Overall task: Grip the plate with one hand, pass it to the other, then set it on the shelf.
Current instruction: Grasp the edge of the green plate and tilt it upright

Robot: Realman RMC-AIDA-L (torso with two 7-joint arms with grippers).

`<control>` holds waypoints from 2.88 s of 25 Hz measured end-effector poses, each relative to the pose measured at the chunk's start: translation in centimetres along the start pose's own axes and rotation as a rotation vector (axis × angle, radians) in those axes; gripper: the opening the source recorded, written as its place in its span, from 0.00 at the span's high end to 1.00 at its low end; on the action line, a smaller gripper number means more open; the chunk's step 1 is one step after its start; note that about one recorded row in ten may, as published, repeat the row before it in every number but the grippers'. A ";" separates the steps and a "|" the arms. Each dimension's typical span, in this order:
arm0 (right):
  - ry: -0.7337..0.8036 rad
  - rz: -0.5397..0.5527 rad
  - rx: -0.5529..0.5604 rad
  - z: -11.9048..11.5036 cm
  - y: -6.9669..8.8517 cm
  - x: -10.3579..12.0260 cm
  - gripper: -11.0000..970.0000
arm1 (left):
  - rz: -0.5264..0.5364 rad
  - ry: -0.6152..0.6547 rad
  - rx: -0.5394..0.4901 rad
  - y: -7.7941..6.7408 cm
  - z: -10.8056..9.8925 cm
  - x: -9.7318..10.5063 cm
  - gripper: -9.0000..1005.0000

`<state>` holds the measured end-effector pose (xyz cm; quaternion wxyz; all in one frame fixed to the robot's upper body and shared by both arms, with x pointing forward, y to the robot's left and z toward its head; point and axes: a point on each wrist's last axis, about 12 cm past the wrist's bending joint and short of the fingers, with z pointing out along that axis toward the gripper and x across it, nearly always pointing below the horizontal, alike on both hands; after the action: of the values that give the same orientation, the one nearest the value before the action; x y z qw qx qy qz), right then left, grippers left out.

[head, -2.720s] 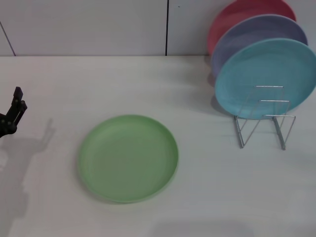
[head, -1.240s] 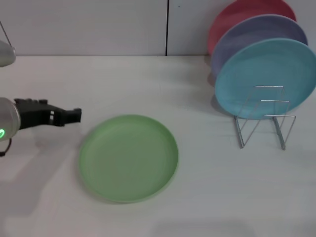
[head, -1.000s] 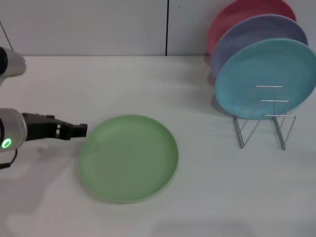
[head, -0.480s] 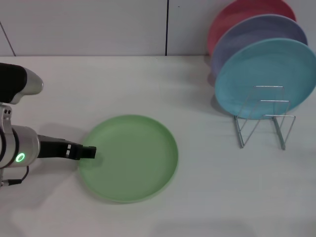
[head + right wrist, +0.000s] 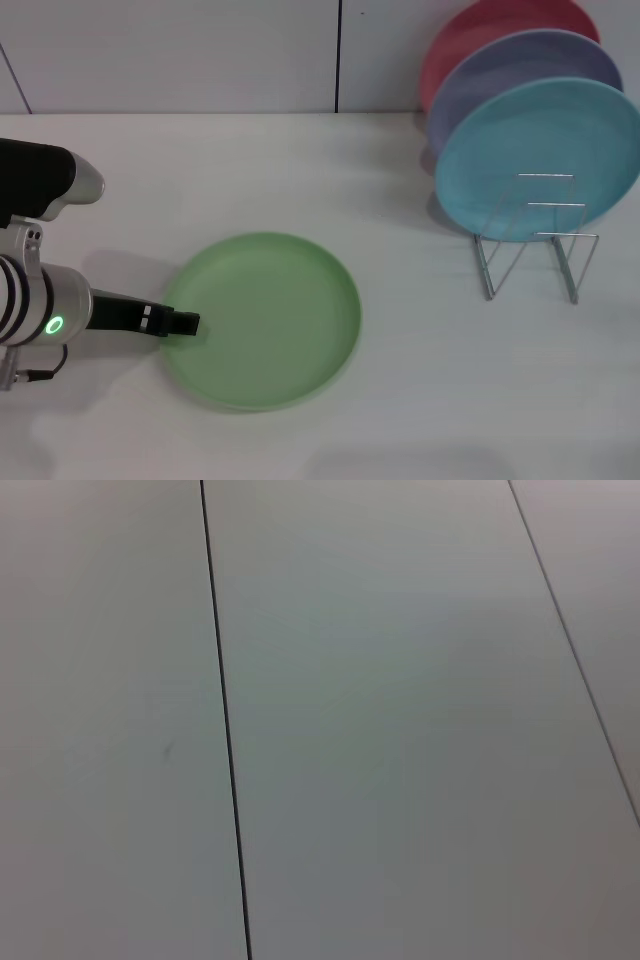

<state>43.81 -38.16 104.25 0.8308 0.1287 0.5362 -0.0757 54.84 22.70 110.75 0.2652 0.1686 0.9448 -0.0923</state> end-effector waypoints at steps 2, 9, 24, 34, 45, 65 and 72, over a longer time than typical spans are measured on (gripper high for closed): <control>-0.001 -0.001 0.000 0.0 0.0 0.0 0.16 | -0.004 0.001 -0.005 0.2 0.0 0.0 0.14; -0.002 -0.001 0.000 -0.1 -0.1 -0.1 0.16 | -0.004 0.000 -0.011 0.3 0.1 0.0 0.14; -0.009 -0.005 -0.001 -0.4 -0.2 -0.2 0.16 | -0.009 0.004 -0.019 0.7 0.6 0.1 0.14; -0.022 -0.007 -0.005 -0.6 -0.2 -0.4 0.16 | -0.010 0.021 -0.016 0.6 0.7 0.4 0.30; -0.024 -0.007 -0.005 -0.6 -0.2 -0.4 0.16 | -0.004 0.018 -0.014 0.5 0.3 0.2 0.35; -0.030 -0.005 -0.008 -0.4 -0.1 -0.5 0.16 | 0.022 0.031 -0.048 0.5 0.4 -0.1 0.39; -0.030 -0.005 -0.009 -0.4 -0.1 -0.5 0.16 | 0.019 0.033 -0.047 0.4 0.3 -0.5 0.48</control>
<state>43.23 -38.15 104.49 0.8390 0.1226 0.5244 -0.0775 55.49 22.92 110.72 0.2545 0.1729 0.9493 -0.0647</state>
